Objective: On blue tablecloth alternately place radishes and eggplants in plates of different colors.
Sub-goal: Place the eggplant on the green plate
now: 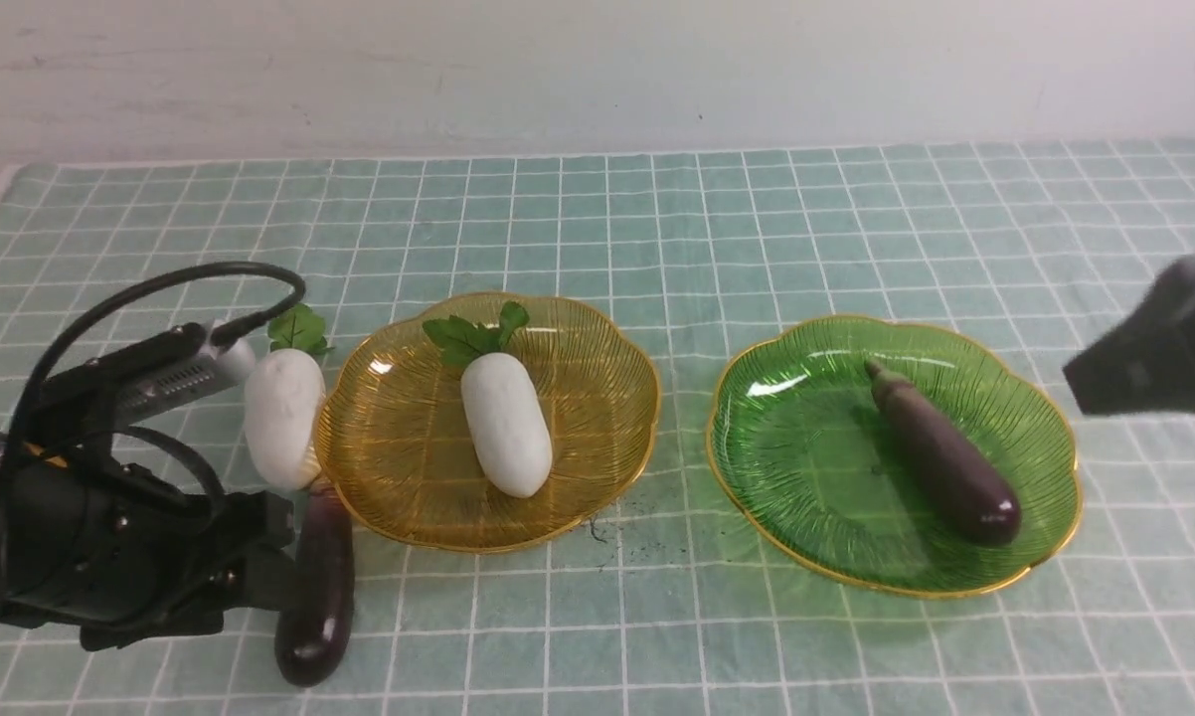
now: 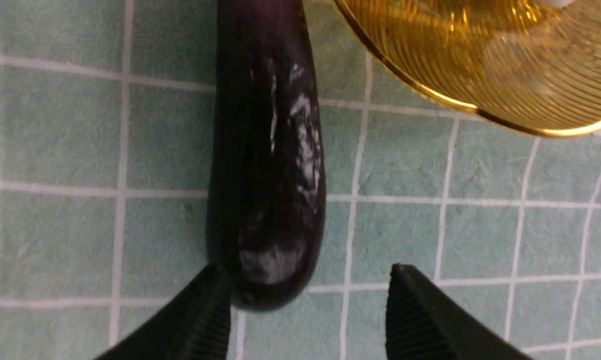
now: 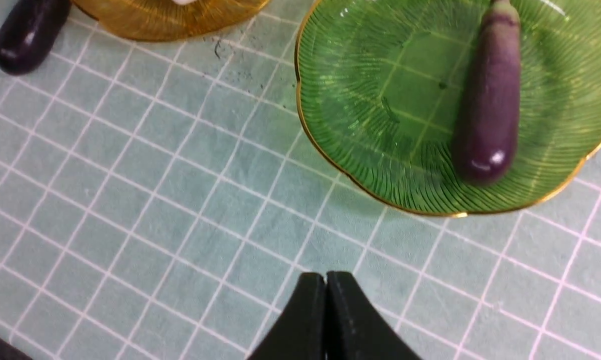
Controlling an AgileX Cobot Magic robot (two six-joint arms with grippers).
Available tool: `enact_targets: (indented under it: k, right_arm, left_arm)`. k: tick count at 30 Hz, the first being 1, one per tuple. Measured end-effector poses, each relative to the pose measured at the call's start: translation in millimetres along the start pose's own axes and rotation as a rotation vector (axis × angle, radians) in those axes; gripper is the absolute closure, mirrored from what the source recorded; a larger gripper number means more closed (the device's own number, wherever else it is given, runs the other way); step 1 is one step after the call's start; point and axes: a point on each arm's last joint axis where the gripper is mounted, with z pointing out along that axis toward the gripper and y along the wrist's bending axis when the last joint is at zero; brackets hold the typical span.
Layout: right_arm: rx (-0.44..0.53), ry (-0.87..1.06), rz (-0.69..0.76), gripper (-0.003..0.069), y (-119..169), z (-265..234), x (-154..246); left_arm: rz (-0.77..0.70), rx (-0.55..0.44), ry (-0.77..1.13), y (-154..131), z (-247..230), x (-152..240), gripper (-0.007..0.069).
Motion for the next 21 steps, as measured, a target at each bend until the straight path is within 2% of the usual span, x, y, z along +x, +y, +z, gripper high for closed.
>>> enact_targets:
  k: [8, 12, 21]
  right_arm:
    - [0.042, 0.015, -0.019, 0.0673, 1.5, -3.1, 37.7]
    - [0.057, 0.014, -0.027, 0.0673, 1.4, -4.8, 45.1]
    - [0.083, 0.026, -0.037, 0.0673, -0.3, -3.5, 53.9]
  left_arm:
    - [0.04, 0.042, 0.056, 7.5, 37.3, -12.8, 0.024]
    - [-0.02, 0.056, 0.122, 13.9, 61.4, -11.0, 0.0235]
    - [0.017, 0.054, 0.157, 13.6, 61.4, -11.0, 0.0256]
